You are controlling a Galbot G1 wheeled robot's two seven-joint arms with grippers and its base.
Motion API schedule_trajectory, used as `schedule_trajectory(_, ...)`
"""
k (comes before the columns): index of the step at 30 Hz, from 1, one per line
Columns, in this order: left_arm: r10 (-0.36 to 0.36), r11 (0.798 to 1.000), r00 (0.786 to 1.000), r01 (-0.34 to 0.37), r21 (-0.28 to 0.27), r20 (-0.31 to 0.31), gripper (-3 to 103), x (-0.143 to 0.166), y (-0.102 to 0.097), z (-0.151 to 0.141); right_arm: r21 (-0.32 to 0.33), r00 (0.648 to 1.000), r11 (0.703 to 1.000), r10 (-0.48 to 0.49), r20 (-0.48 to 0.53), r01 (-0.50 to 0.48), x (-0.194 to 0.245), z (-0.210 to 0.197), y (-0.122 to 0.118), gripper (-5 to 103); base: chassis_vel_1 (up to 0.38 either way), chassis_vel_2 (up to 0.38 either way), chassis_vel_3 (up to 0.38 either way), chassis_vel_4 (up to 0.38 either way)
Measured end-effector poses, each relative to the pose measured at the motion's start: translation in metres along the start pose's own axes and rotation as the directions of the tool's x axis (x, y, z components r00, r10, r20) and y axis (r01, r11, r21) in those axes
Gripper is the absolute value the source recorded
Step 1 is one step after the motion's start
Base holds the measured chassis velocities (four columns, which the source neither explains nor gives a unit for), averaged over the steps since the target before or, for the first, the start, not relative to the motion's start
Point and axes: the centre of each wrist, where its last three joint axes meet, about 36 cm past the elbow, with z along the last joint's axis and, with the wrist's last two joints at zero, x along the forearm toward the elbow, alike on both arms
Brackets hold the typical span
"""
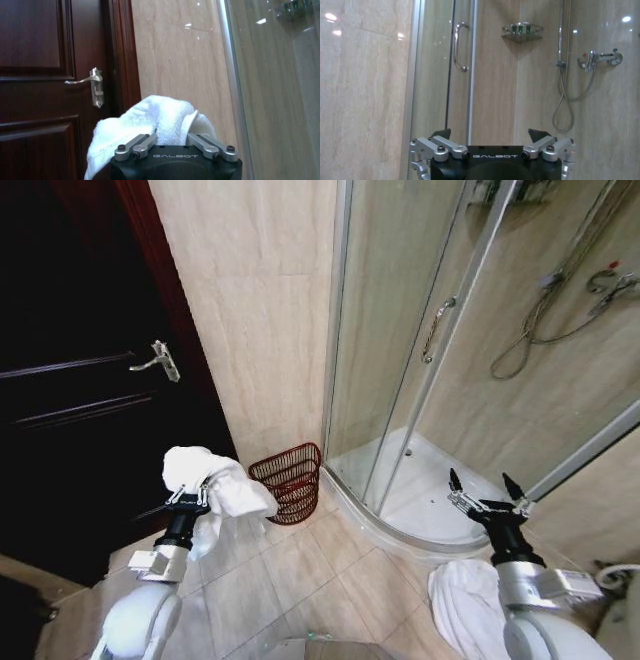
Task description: Discard the used towel into the hamper.
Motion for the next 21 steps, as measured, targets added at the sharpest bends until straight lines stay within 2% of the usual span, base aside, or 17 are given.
schedule_trajectory(21,0.007,1.0,1.0,-0.007,0.007,-0.004,10,0.003,0.006,0.013,0.007,1.0,1.0,-0.004,-0.018,0.004,-0.001,-0.002,0.003,100,0.0,0.0,0.0,0.0)
